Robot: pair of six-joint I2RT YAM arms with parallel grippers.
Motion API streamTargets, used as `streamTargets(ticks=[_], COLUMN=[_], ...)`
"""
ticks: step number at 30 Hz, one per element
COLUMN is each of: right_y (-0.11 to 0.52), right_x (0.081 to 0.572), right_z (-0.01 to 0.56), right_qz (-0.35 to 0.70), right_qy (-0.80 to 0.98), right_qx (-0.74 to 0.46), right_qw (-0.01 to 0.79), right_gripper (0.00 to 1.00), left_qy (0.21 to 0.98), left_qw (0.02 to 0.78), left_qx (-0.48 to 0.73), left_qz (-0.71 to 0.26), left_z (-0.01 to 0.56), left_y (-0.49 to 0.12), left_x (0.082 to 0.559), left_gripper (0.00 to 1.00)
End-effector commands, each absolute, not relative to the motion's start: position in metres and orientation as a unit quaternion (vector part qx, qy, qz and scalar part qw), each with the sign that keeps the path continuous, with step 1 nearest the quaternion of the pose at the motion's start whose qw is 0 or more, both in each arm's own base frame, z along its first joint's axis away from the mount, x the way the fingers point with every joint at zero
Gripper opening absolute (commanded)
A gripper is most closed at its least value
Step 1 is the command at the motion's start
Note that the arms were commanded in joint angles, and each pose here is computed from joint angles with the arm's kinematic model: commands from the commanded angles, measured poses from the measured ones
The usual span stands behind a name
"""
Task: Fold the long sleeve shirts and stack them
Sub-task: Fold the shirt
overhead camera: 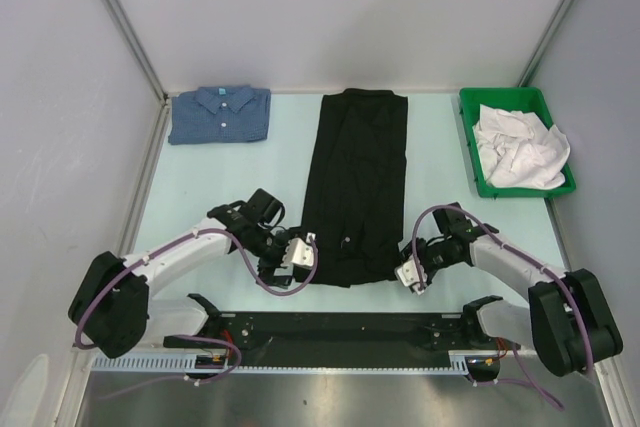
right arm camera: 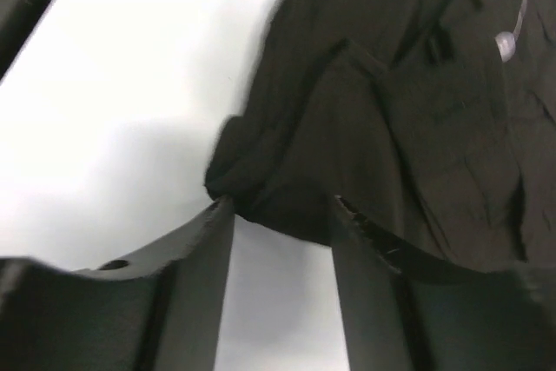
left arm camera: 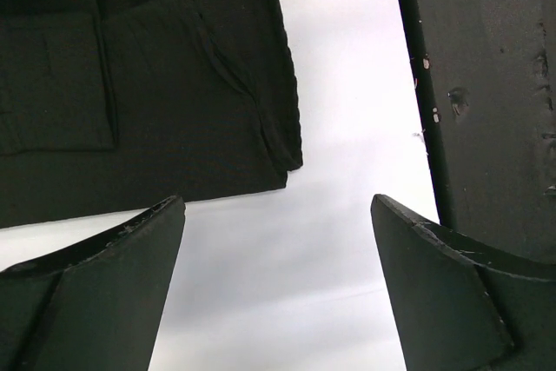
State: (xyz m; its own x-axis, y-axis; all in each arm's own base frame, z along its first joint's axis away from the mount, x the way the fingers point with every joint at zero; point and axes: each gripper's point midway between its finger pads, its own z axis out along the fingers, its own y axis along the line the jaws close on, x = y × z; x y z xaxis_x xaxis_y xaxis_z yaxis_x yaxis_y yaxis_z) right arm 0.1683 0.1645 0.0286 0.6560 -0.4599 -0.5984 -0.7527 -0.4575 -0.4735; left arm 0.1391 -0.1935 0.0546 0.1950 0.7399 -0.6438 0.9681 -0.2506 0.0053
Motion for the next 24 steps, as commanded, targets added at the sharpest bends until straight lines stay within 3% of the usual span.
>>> streamTargets(ticks=[1, 4, 8, 11, 13, 16, 20, 24], right_y=[0.182, 0.183, 0.192, 0.199, 0.193, 0.18, 0.172, 0.177], right_x=[0.152, 0.127, 0.109, 0.105, 0.108, 0.111, 0.114, 0.13], right_z=[0.045, 0.056, 0.067, 0.069, 0.067, 0.07, 0.066, 0.045], right_qz=[0.22, 0.255, 0.281, 0.283, 0.267, 0.247, 0.227, 0.211], right_qy=[0.277, 0.265, 0.267, 0.272, 0.278, 0.294, 0.293, 0.3], right_qx=[-0.849, -0.85, -0.843, -0.844, -0.851, -0.855, -0.863, -0.865], right_qw=[0.392, 0.379, 0.372, 0.366, 0.358, 0.35, 0.343, 0.342], right_gripper=[0.41, 0.28, 0.27, 0.34, 0.49, 0.62, 0.64, 0.58], left_qy=[0.565, 0.566, 0.568, 0.543, 0.518, 0.463, 0.428, 0.417], left_qw=[0.22, 0.219, 0.205, 0.209, 0.231, 0.262, 0.273, 0.261], left_qx=[0.74, 0.74, 0.743, 0.764, 0.784, 0.816, 0.835, 0.847], left_qz=[-0.291, -0.29, -0.29, -0.278, -0.253, -0.226, -0.209, -0.199], left_z=[0.064, 0.064, 0.058, 0.054, 0.051, 0.048, 0.04, 0.029], left_y=[-0.198, -0.198, -0.201, -0.204, -0.206, -0.211, -0.216, -0.22], left_x=[0.134, 0.135, 0.14, 0.143, 0.145, 0.141, 0.139, 0.138], left_gripper=[0.93, 0.87, 0.78, 0.77, 0.79, 0.79, 0.78, 0.72])
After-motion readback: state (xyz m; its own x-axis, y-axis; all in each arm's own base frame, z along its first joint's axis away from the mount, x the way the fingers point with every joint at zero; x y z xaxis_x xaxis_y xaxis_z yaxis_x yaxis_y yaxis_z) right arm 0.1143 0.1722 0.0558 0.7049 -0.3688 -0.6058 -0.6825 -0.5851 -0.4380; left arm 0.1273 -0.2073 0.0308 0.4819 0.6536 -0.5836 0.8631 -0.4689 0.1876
